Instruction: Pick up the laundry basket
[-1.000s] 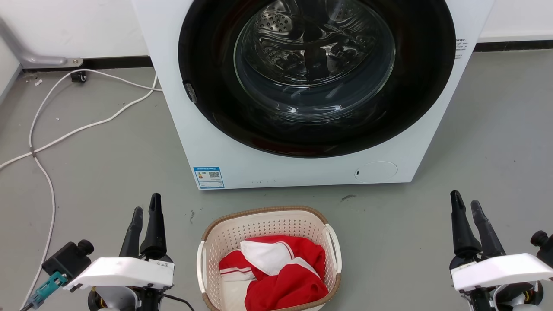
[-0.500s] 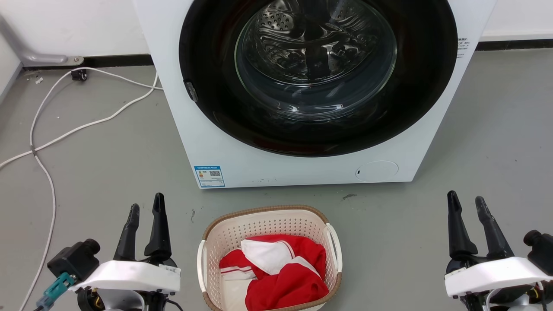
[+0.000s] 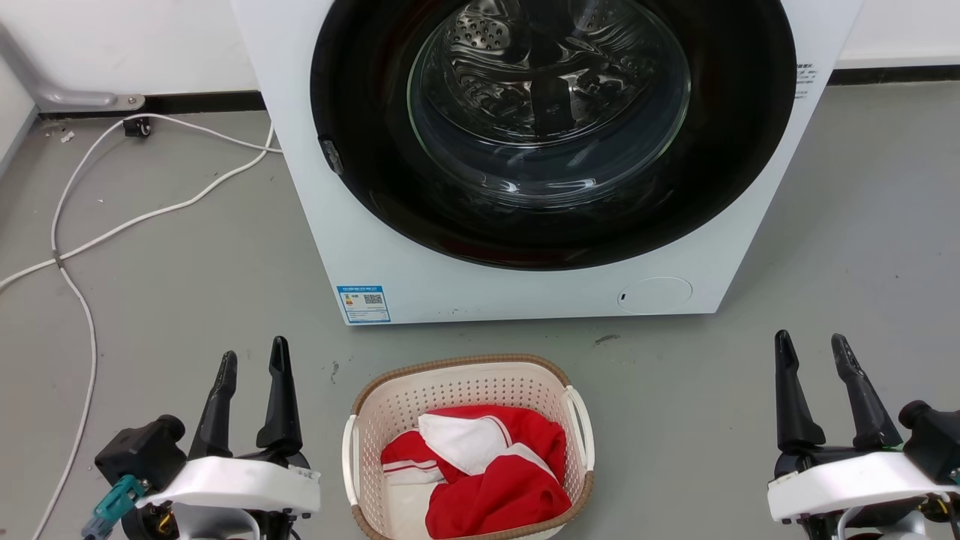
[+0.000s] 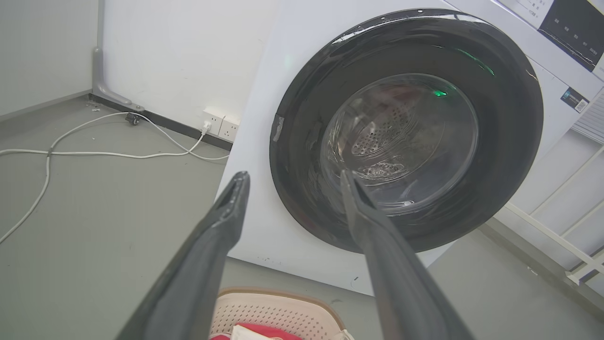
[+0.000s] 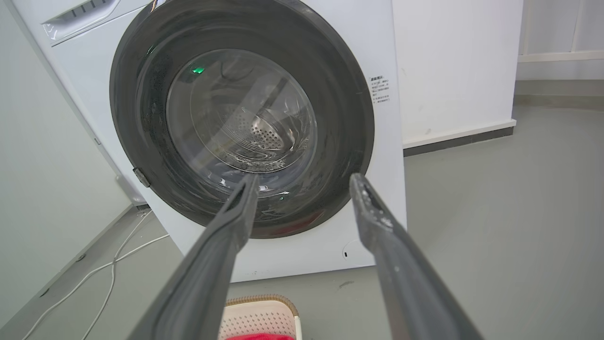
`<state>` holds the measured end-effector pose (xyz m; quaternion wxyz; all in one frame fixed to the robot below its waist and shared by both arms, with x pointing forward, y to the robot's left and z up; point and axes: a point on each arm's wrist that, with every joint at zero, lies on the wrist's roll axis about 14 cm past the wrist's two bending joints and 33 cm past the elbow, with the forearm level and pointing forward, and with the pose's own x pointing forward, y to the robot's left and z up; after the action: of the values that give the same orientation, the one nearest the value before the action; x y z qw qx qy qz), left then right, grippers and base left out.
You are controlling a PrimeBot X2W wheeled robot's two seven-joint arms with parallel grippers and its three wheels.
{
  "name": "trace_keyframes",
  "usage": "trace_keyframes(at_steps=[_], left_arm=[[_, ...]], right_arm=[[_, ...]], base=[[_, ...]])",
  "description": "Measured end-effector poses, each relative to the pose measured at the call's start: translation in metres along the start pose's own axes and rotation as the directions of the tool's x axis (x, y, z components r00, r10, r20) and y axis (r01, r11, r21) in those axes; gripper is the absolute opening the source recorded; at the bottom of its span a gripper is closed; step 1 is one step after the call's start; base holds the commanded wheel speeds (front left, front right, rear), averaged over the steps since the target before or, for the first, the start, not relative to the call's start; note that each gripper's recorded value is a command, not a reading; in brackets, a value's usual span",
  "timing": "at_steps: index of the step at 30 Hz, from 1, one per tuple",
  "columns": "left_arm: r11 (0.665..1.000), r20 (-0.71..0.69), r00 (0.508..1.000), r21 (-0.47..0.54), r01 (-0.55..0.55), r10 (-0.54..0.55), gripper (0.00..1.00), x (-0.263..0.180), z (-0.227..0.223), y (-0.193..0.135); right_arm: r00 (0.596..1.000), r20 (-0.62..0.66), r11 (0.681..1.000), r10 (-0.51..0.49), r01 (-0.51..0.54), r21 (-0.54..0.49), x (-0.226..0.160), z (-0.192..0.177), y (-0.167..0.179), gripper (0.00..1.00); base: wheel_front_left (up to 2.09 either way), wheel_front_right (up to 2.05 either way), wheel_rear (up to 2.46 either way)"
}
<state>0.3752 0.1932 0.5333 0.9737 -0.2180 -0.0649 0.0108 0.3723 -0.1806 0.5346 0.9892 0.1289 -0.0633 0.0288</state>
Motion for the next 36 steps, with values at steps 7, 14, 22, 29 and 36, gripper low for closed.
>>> trace_keyframes(at_steps=[7, 14, 22, 29, 36], left_arm=[[0.998, 0.009, 1.000, 0.064, 0.003, -0.004, 1.00, -0.001, 0.001, 0.000], [0.990, 0.016, 1.000, 0.142, 0.005, -0.008, 1.00, -0.005, 0.001, 0.001], [0.978, 0.027, 0.999, 0.208, 0.012, -0.018, 1.00, -0.006, 0.003, 0.000], [0.961, 0.029, 0.999, 0.276, 0.012, -0.021, 1.00, -0.008, 0.002, -0.001], [0.944, 0.031, 0.999, 0.329, 0.021, -0.034, 1.00, -0.009, 0.002, -0.003]], right_arm=[[1.000, 0.005, 0.997, 0.017, -0.016, -0.073, -0.002, 0.000, 0.003, 1.00], [0.999, 0.006, 0.987, 0.039, -0.038, -0.157, -0.003, 0.000, 0.007, 1.00], [0.999, 0.012, 0.976, 0.053, -0.049, -0.214, -0.004, 0.001, 0.009, 1.00], [0.998, 0.014, 0.962, 0.066, -0.060, -0.267, -0.005, 0.001, 0.011, 1.00], [0.997, 0.015, 0.950, 0.071, -0.063, -0.307, -0.006, 0.001, 0.010, 1.00]], base=[[0.00, 0.00, 0.00], [0.00, 0.00, 0.00], [0.00, 0.00, 0.00], [0.00, 0.00, 0.00], [0.00, 0.00, 0.00]])
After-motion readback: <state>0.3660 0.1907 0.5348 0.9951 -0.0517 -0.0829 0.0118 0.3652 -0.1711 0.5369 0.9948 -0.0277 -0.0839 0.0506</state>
